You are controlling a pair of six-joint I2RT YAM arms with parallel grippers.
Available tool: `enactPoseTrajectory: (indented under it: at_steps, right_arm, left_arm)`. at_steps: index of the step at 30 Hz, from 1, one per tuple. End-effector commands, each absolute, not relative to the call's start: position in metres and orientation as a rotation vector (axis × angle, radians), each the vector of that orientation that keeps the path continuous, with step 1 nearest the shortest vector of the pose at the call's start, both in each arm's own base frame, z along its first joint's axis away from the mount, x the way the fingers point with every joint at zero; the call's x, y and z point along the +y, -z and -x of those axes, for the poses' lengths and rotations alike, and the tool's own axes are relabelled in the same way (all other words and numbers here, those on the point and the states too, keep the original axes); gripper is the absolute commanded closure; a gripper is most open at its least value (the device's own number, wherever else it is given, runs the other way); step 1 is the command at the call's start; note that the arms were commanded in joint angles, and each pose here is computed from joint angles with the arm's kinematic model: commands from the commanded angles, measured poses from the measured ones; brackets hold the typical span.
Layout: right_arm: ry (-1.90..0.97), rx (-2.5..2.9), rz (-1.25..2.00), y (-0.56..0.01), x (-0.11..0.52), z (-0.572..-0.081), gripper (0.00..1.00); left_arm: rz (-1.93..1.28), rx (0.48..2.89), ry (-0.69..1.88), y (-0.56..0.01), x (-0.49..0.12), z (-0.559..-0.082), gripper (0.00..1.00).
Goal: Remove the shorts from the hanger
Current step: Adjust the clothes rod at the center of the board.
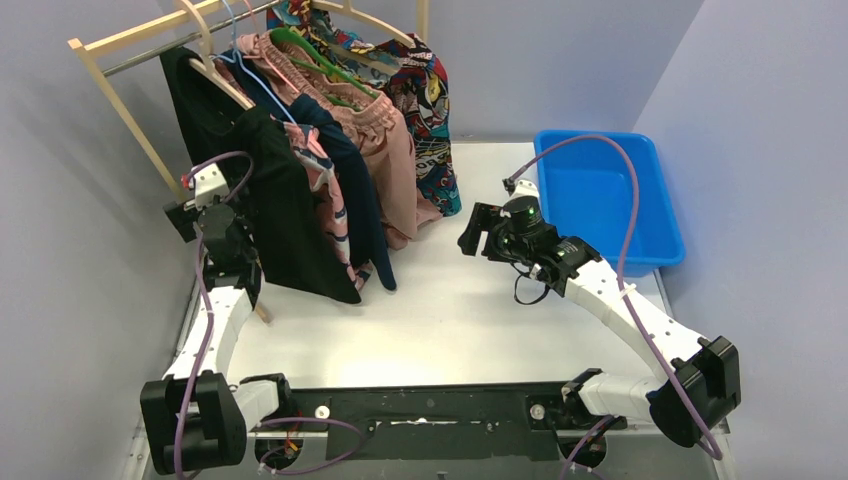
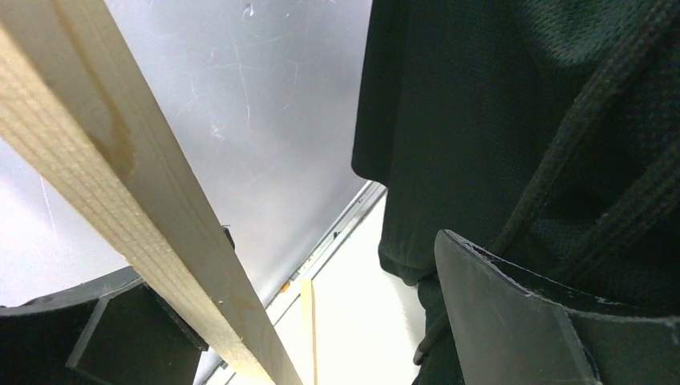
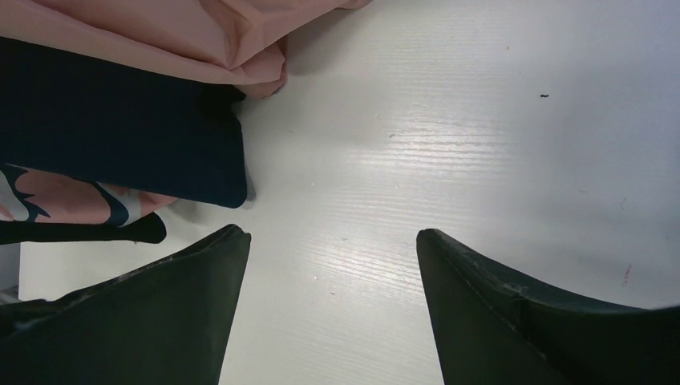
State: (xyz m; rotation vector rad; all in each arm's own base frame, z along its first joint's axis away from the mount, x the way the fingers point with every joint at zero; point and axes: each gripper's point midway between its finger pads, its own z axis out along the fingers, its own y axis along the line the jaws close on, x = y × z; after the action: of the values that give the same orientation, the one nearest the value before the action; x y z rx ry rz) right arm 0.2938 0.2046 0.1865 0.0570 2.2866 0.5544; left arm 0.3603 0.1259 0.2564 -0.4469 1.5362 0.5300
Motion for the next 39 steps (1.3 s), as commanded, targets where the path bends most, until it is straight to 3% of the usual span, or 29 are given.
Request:
enactPoseTrajectory:
  at_steps: [1, 7, 23, 30, 39]
  right_arm:
    - [-0.558, 2.208, -0.082, -0.208, 0.202, -0.3, 0.22]
    - [-0.551, 2.214, -0.081, -0.209, 0.201, -0.298, 0.22]
    - [-0.602, 2.169, -0.019, -0.231, 0.214, -0.305, 0.21]
    - [-0.811, 2.007, 0.296, -0.293, 0.267, -0.291, 0.24]
    - [-0.889, 1.688, 0.761, -0.367, 0.371, -0.233, 0.29]
  left_arm:
    - [0.141, 1.428, -0.218, -0.318, 0.05, -0.41, 0.02]
    - [0.148, 1.446, -0.236, -0.325, 0.048, -0.428, 0.02]
    - [0.434, 1.458, -0.344, -0.278, 0.087, -0.347, 0.02]
    - [0.55, 1.436, -0.353, -0.279, 0.097, -0.316, 0.02]
    - [0.692, 1.371, -0.276, -0.291, 0.099, -0.272, 0.03]
